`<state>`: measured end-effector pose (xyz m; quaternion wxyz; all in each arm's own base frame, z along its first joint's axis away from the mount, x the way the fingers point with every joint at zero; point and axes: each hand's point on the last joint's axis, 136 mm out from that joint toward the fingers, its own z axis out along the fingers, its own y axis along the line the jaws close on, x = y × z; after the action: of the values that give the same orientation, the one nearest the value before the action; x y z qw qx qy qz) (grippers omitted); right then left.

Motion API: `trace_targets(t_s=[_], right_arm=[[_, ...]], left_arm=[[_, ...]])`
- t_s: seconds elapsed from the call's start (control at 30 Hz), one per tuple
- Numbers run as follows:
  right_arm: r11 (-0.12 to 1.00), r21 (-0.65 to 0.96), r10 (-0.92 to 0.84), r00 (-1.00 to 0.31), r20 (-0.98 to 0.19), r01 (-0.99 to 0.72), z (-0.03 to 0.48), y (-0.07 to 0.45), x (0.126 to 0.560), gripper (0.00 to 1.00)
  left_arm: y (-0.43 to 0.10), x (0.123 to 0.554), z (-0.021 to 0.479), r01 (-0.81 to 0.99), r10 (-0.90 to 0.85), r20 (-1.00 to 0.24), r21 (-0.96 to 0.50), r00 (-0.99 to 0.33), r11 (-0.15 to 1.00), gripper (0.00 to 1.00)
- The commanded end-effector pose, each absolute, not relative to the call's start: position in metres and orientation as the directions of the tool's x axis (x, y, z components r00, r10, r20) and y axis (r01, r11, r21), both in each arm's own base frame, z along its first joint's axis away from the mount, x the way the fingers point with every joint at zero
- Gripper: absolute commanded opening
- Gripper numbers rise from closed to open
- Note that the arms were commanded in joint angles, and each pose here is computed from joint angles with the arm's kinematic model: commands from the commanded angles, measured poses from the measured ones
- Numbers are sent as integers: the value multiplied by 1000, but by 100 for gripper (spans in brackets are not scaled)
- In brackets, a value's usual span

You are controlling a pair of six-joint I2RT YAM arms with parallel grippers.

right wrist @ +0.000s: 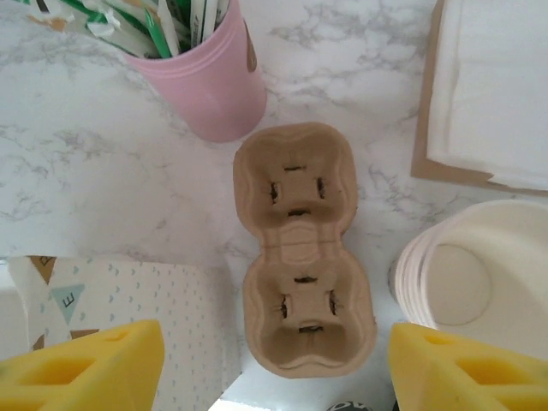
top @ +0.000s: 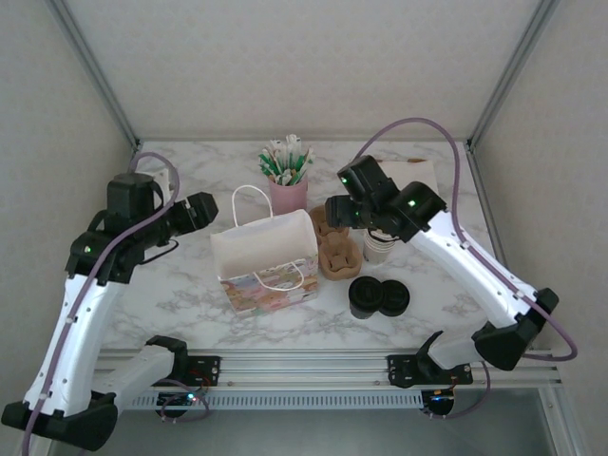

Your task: Pack the takeout coffee

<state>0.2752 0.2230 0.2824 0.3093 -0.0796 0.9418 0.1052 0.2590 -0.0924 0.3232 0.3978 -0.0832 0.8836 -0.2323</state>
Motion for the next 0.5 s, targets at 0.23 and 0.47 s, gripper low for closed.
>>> trace_targets(t_s=[0.23, 0.47], right_arm=[[973, 110, -125, -859, -496, -205, 236, 241, 293, 59], [946, 104, -229, -862, -453, -306, 205, 252, 315, 49]], left_arm=[[-100, 230, 299, 41, -339, -606, -524, -720, 850, 71], [-100, 231, 286, 30, -314, -585, -502, -748, 864, 71]])
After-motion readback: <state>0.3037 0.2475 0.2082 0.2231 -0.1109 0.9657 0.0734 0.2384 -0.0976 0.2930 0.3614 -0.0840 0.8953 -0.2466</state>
